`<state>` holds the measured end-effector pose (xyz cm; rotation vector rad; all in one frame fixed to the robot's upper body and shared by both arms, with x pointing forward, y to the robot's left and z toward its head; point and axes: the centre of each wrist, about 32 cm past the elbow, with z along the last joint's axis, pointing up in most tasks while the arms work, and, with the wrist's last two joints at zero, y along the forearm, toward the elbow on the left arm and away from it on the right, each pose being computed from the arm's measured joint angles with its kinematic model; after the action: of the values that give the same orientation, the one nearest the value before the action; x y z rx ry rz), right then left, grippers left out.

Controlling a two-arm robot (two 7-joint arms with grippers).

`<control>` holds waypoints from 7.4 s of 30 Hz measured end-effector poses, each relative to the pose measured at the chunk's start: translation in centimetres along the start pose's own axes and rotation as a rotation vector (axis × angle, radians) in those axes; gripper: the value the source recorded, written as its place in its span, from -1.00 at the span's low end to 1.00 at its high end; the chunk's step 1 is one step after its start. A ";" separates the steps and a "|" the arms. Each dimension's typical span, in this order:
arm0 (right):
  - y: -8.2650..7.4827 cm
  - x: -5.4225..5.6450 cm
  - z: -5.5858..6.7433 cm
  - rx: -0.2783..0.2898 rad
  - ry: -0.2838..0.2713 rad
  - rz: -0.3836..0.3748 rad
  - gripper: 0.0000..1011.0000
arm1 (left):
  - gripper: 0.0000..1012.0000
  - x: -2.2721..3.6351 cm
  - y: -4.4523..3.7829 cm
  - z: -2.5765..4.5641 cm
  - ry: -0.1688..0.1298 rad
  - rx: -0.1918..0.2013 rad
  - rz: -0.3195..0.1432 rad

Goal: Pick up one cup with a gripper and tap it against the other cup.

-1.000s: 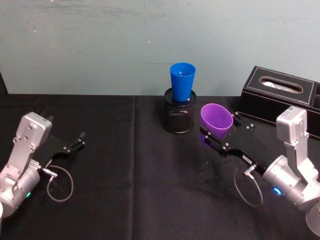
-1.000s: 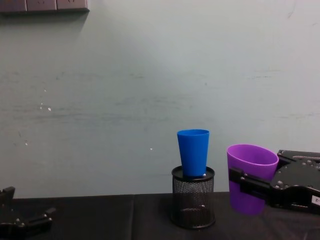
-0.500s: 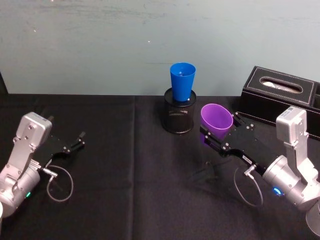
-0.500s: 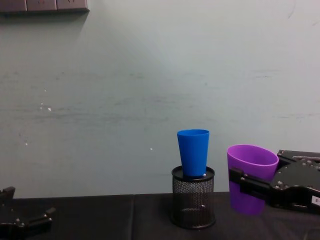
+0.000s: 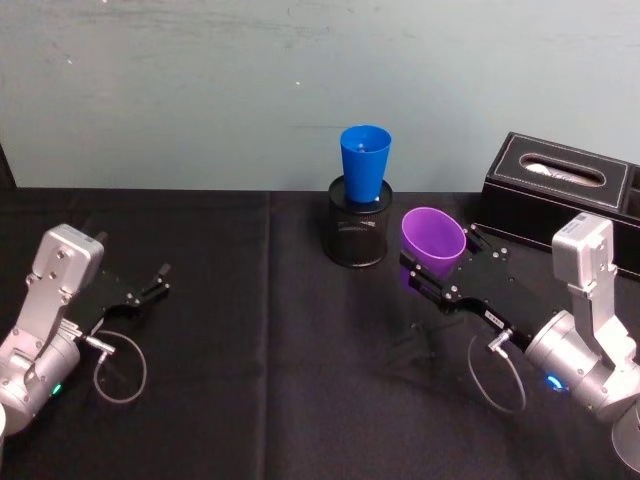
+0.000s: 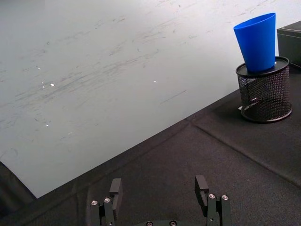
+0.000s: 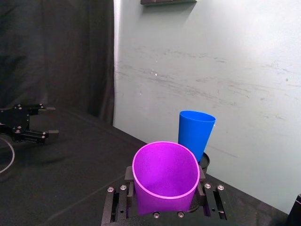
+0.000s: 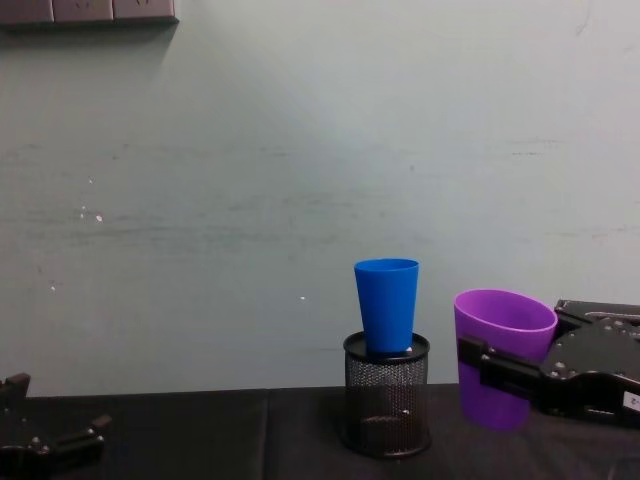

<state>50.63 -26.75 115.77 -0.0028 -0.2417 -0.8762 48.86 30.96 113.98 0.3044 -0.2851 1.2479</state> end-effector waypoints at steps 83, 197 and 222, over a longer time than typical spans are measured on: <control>5.9 1.6 1.1 -0.014 0.017 -0.047 0.44 | 1.00 0.00 0.00 0.00 0.000 0.000 0.000; 11.4 4.7 -0.3 0.058 0.047 -0.007 0.44 | 1.00 0.00 0.00 0.00 0.000 0.000 0.000; 8.7 3.4 0.5 0.053 0.059 -0.003 0.44 | 1.00 0.00 0.00 0.00 0.000 0.000 0.000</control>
<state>59.21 -23.74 117.79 0.0725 -0.2099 -0.8715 48.86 30.97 113.98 0.3044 -0.2851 1.2480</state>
